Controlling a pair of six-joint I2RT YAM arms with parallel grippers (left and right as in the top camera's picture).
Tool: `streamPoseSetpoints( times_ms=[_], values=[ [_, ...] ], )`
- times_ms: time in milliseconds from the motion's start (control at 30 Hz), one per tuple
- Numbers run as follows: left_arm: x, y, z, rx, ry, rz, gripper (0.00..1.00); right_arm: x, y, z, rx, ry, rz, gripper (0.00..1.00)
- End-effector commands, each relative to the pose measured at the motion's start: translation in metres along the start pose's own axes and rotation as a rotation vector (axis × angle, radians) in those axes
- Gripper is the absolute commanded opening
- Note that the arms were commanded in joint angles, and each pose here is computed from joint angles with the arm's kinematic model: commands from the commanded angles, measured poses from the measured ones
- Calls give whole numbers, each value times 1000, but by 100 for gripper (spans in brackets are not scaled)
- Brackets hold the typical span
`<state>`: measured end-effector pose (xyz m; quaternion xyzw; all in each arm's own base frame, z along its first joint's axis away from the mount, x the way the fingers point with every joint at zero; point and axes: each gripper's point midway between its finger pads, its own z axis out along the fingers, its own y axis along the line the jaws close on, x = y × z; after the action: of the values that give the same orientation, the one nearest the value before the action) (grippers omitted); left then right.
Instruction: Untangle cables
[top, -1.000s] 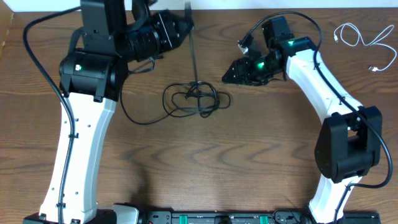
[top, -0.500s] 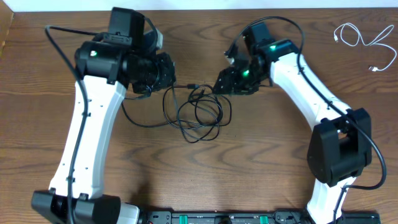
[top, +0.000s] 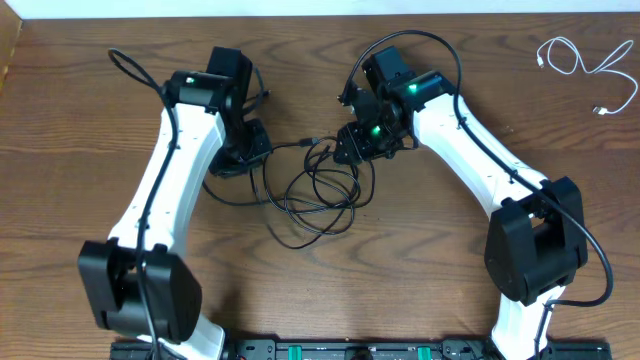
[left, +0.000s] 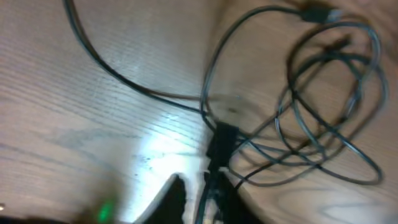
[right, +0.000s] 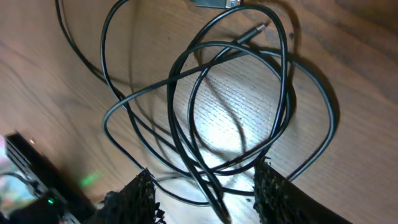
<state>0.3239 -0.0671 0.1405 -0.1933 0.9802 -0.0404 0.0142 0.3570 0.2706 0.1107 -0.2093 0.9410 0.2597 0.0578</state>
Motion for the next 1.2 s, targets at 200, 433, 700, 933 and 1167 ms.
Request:
streamPoseSetpoints(
  times_ms=[200, 433, 700, 933, 1167],
  values=[
    [-10, 8, 13, -40, 3, -23, 58, 11, 37, -11, -20, 15, -218, 50],
    [-31, 19, -13, 48, -87, -32, 58, 30, 48, 10, 104, 71, -225, 50],
    [-40, 34, -59, 185, -204, -32, 58, 36, 35, 44, 324, 51, -207, 50],
    [-37, 33, -59, 183, -199, -25, 57, 25, -7, 84, 452, 25, -163, 49],
    [-38, 33, -59, 184, -202, -25, 57, 25, -15, 102, 441, 40, -156, 43]
  ],
)
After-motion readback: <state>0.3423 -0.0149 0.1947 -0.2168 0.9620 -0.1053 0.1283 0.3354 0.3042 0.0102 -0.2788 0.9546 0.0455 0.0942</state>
